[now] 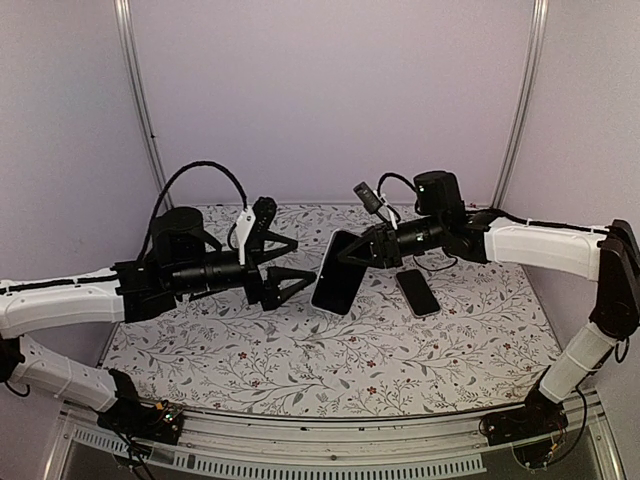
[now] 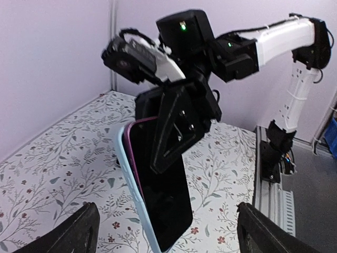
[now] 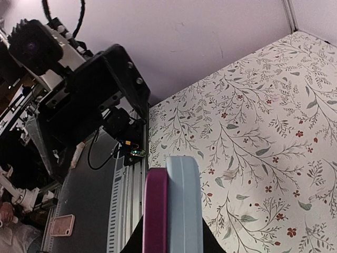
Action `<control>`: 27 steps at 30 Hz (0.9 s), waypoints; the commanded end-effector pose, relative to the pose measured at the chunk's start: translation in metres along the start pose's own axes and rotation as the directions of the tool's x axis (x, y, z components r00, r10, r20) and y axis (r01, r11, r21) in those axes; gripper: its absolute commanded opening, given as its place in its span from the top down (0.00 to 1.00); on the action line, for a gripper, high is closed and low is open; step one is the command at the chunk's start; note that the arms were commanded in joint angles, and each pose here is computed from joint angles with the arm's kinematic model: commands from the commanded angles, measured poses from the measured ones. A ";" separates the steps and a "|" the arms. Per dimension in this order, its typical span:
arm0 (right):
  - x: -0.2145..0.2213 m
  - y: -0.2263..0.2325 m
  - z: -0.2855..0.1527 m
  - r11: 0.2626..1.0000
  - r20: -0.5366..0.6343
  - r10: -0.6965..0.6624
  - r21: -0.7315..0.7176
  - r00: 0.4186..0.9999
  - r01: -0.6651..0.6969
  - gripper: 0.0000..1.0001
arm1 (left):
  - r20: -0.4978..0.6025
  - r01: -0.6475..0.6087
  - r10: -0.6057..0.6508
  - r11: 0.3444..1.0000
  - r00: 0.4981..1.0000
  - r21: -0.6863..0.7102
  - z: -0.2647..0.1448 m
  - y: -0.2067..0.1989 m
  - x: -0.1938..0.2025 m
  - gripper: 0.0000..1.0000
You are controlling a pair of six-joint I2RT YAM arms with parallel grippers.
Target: Put the phone into the phone case
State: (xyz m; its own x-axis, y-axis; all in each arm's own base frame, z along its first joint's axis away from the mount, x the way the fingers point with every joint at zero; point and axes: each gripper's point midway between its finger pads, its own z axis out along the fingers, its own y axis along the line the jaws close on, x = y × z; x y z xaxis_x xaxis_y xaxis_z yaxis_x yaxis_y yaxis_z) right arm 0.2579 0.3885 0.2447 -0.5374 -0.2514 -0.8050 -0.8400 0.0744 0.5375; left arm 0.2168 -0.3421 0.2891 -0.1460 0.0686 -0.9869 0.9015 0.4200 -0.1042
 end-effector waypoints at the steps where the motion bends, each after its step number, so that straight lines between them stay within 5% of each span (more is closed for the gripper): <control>1: -0.005 0.045 -0.004 0.975 -0.029 -0.209 -0.078 0.977 0.207 0.98 | -0.161 0.019 0.011 0.983 0.987 0.183 0.019 -0.027 0.039 0.06; 8: -0.013 0.069 -0.006 0.954 -0.014 -0.291 -0.078 0.957 0.289 0.97 | -0.173 0.024 0.003 0.988 0.985 0.150 0.034 -0.017 0.054 0.07; 15: -0.030 0.083 -0.006 0.934 0.016 -0.356 -0.036 0.934 0.356 0.97 | -0.171 0.099 -0.059 0.967 0.983 0.234 0.051 -0.028 0.064 0.34; 20: -0.041 0.090 -0.014 0.918 0.046 -0.395 -0.002 0.917 0.396 0.97 | -0.157 0.115 -0.074 0.955 0.985 0.272 0.050 -0.037 0.065 0.42; 24: -0.041 0.091 -0.014 0.919 0.049 -0.394 0.001 0.918 0.394 0.97 | -0.117 0.109 -0.078 0.951 0.990 0.291 0.052 -0.042 0.055 0.57; 27: -0.040 0.088 -0.013 0.921 0.044 -0.390 0.011 0.920 0.390 0.97 | -0.097 0.117 -0.090 0.937 0.991 0.330 0.054 -0.051 0.052 0.57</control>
State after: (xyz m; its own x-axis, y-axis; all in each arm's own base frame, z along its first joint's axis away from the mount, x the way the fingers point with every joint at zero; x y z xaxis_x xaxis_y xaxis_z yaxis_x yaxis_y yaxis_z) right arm 0.2074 0.3917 0.2922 -0.2497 -0.2921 -0.9232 -0.9649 -0.0056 0.2627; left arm 0.1982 -0.3998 0.2241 -0.2795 0.1725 -0.9445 0.9522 0.1758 -0.2497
